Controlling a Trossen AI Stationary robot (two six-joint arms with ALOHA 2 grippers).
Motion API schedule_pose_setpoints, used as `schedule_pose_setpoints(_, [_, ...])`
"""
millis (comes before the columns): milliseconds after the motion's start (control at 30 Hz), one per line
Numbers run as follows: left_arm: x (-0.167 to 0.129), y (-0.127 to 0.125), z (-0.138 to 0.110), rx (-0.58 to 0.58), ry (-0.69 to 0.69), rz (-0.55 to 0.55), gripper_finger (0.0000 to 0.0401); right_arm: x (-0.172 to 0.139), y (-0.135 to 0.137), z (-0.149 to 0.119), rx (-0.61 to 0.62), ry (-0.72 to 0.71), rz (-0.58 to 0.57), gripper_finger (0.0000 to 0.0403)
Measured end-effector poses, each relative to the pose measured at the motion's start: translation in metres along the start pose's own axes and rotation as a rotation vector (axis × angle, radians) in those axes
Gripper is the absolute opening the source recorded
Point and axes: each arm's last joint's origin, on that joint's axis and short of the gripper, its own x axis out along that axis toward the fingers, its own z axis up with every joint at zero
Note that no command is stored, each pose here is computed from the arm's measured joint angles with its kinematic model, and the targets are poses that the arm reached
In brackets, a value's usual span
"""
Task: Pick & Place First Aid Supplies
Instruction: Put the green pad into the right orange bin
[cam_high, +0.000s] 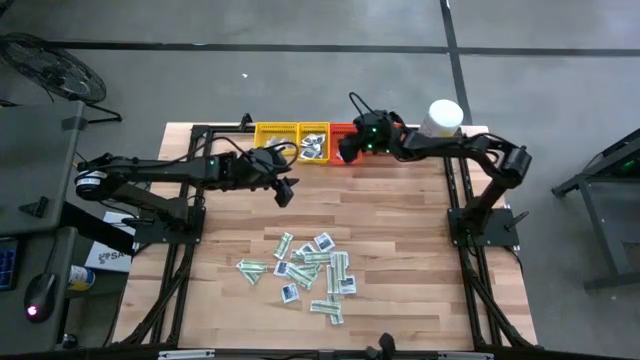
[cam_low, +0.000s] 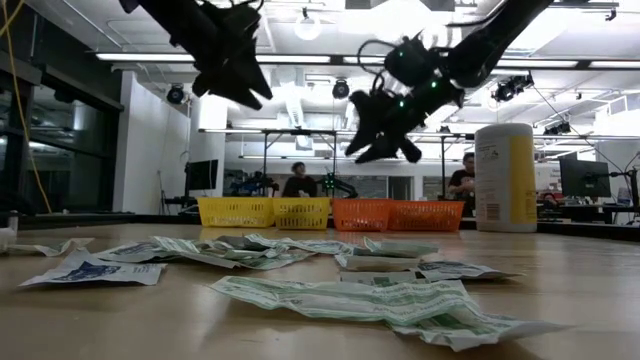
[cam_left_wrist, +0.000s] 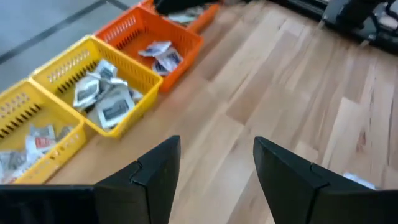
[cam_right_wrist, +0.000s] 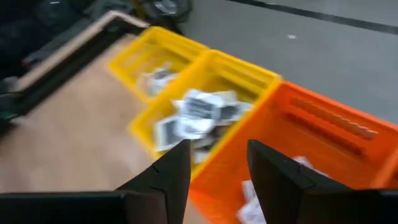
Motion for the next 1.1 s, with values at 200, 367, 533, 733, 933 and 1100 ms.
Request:
schedule_pose_setpoints(200, [0.007,0.002,-0.018,-0.048,0.080,-0.040,0.0202,-0.014,0.020,0.001,-0.024,0.036,0.126,0.0151])
schedule_pose_setpoints(367, [0.013,0.005,-0.038,-0.102,0.175,-0.087,0.0202,-0.022,0.039,-0.007,-0.050,0.089,0.163,0.0149])
schedule_pose_setpoints(533, [0.018,0.007,-0.060,-0.104,0.294,-0.198,0.0202,-0.025,0.060,-0.019,-0.069,0.136,0.205,0.0151])
schedule_pose_setpoints(733, [0.021,0.010,-0.083,-0.038,0.411,-0.328,0.0202,-0.030,0.085,-0.036,-0.101,0.186,0.257,0.0150])
schedule_pose_setpoints(933, [0.023,0.007,-0.101,0.208,0.438,-0.385,0.0202,-0.036,0.109,-0.050,-0.117,0.209,0.294,0.0150])
schedule_pose_setpoints(1100, [0.023,-0.004,-0.104,0.397,0.391,-0.443,0.0202,-0.042,0.126,-0.061,-0.132,0.210,0.295,0.0151])
